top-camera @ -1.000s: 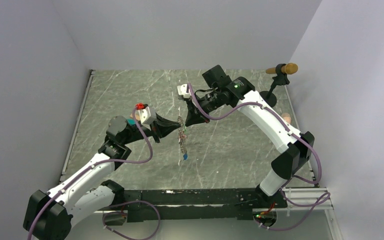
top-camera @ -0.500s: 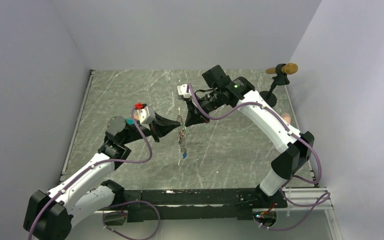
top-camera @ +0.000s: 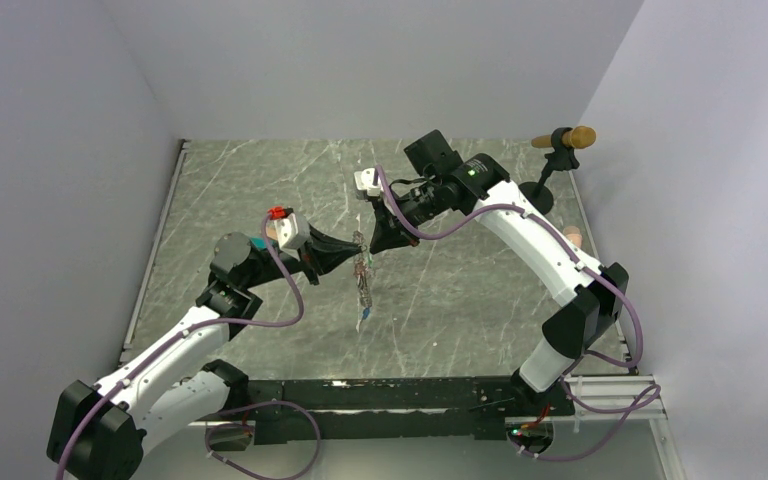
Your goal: Put the keys on the keyring
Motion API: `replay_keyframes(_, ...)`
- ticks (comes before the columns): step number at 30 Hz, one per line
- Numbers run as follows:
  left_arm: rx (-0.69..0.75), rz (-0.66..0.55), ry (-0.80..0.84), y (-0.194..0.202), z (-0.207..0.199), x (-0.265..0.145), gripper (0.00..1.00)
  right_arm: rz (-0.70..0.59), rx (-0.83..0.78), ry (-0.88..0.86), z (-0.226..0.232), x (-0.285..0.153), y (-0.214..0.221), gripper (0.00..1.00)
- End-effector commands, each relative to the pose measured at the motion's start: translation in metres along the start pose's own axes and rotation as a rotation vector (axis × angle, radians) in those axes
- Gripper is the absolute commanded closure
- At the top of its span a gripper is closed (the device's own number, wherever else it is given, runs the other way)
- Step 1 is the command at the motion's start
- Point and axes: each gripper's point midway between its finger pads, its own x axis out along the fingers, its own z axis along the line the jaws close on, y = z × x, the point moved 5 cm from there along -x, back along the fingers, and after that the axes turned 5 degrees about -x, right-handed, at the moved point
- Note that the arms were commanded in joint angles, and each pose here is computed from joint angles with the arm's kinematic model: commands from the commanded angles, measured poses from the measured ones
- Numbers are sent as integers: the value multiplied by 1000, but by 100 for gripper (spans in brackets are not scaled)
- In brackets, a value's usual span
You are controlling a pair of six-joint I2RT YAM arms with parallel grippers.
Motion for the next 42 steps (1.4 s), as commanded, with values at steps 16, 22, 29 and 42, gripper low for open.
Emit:
replay_keyframes(16, 41, -52, 35, -14, -4, 1, 100, -46, -58, -17, 3, -5, -17, 100)
replay_keyframes(22, 53, -56, 32, -15, -5, 0, 100, -41, -63, -22, 4, -5, -15, 100)
replay_keyframes(29, 56, -61, 37, -16, -6, 0, 100, -40, -65, -23, 4, -5, -15, 100)
replay_keyframes(42, 48, -53, 57, -15, -6, 1, 100, -45, -67, -26, 5, -5, -17, 100)
